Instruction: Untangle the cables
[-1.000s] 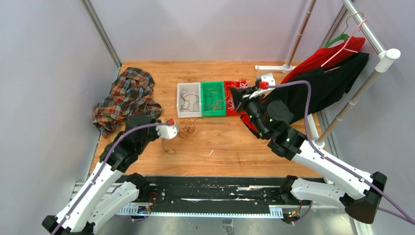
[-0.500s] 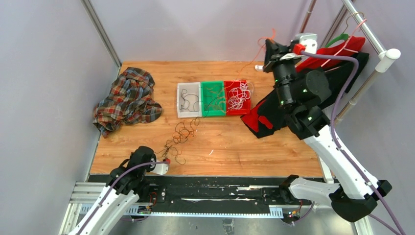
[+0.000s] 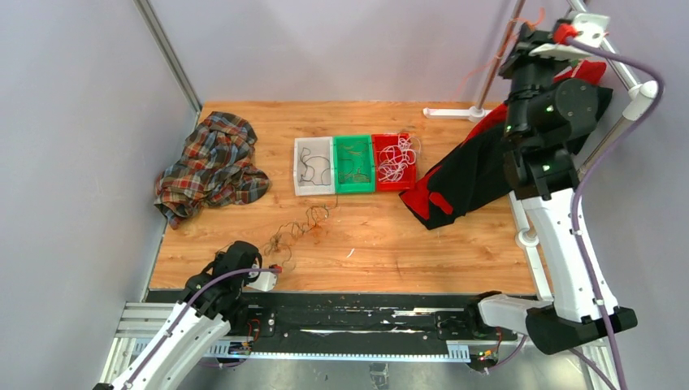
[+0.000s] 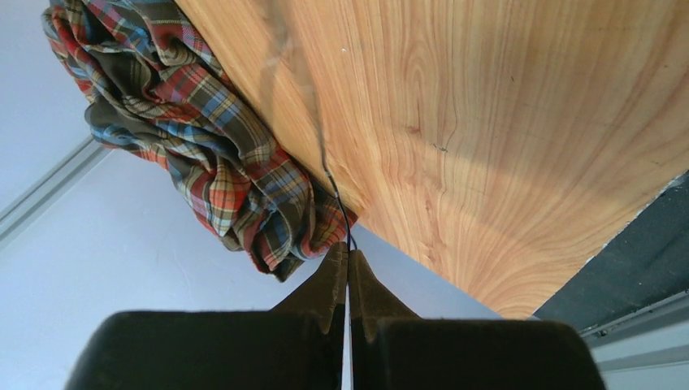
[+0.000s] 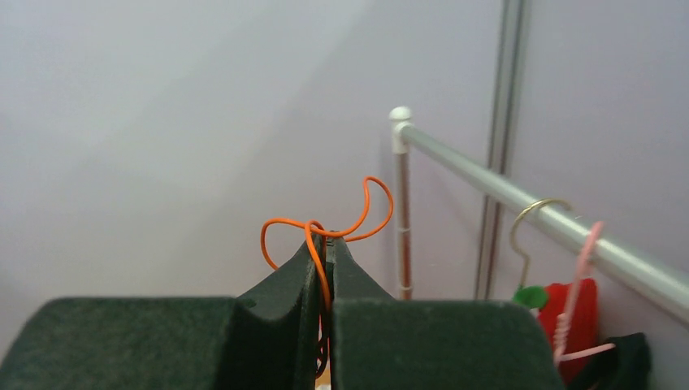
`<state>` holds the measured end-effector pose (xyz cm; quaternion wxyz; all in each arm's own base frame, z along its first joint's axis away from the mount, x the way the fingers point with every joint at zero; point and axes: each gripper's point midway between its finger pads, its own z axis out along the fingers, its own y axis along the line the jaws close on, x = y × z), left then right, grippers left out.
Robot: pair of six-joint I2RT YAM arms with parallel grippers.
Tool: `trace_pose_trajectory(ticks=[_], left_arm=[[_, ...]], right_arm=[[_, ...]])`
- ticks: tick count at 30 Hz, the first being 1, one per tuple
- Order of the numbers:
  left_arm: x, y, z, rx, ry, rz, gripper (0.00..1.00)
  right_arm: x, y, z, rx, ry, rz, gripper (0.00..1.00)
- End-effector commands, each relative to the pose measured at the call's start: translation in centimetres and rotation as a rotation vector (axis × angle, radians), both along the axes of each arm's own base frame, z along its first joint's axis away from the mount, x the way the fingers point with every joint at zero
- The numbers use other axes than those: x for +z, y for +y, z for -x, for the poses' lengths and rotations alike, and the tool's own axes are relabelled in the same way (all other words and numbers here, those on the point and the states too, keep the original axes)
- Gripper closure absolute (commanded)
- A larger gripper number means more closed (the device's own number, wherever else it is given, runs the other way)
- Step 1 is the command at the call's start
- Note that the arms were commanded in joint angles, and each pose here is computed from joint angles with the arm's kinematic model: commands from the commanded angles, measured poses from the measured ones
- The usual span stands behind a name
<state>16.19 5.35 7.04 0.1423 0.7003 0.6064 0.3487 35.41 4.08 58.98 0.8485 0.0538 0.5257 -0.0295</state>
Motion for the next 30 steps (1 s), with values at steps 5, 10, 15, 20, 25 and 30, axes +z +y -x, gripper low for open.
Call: trace_pose_trajectory(ticks=[5,10,15,20,25,30], left_arm=[[-0.6,1.6,1.4,-0.006,0.093,-0.128,0.99],[0.0,1.3,0.8,-0.011,0.078,-0.119,0.99],[1.9,-0.7,-1.3,-0.003,-0.024,0.014,0.99],[6.2,-4.0,-4.0,0.022,-0.140,0.253,1.00],[11.9,-7.7,-5.6,0.041,-0.181,0.528,1.00],[15.3,-9.7,-6.0,0.025,-0.191,0.670,1.00]], right_arm=[[8.3,-6.1,3.5,-0.116,-0.193,-0.079,0.99],[9.7,-4.7,2.7,-0.008,-0.208,-0.093,0.99],[8.3,1.9,0.2,0.330,-0.152,-0.089,0.99],[4.8,9.1,-1.9,0.528,-0.052,0.004,0.99],[0.9,16.0,-3.9,0.637,0.044,0.089,0.99],[-3.9,20.8,-6.4,0.711,0.143,0.129,0.99]])
